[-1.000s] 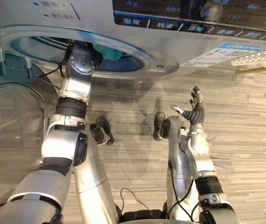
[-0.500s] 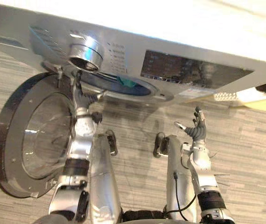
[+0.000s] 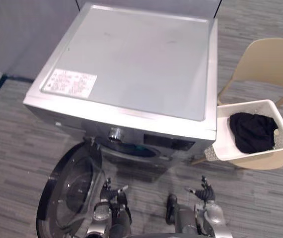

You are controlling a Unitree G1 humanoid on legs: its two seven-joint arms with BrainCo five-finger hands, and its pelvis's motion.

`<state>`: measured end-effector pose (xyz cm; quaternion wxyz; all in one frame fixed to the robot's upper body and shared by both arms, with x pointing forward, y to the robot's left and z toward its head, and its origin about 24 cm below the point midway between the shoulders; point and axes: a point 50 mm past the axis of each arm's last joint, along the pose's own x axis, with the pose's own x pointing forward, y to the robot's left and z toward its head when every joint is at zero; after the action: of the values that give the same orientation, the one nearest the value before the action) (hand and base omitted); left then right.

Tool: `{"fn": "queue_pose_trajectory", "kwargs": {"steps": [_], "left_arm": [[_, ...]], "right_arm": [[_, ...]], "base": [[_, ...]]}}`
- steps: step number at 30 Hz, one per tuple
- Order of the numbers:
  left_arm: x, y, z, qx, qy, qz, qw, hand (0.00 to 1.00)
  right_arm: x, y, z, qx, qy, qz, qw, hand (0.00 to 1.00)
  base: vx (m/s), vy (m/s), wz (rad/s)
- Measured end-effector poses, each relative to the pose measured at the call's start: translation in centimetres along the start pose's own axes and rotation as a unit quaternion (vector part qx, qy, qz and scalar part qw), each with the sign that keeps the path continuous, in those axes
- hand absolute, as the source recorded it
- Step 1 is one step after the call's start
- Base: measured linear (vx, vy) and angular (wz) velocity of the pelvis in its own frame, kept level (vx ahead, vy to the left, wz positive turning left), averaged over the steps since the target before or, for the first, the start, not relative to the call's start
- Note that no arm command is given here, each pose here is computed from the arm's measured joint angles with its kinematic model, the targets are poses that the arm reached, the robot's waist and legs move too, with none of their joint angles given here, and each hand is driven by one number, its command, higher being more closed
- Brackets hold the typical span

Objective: Pick up the laundry basket with both hands and put the clothes into the washing machine.

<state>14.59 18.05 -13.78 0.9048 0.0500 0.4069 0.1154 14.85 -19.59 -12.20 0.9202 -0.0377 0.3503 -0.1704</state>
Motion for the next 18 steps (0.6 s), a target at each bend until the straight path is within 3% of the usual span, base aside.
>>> {"fn": "queue_pose_trajectory", "kwargs": {"steps": [18], "left_arm": [[-0.5,-0.1,-1.9,0.031,0.030,-0.007,0.999,0.00]], "right_arm": [[-0.4,-0.3,-3.3,-0.027,0.082,0.019,0.996,0.00]], "base": [[-0.02,0.017,-0.26]]}}
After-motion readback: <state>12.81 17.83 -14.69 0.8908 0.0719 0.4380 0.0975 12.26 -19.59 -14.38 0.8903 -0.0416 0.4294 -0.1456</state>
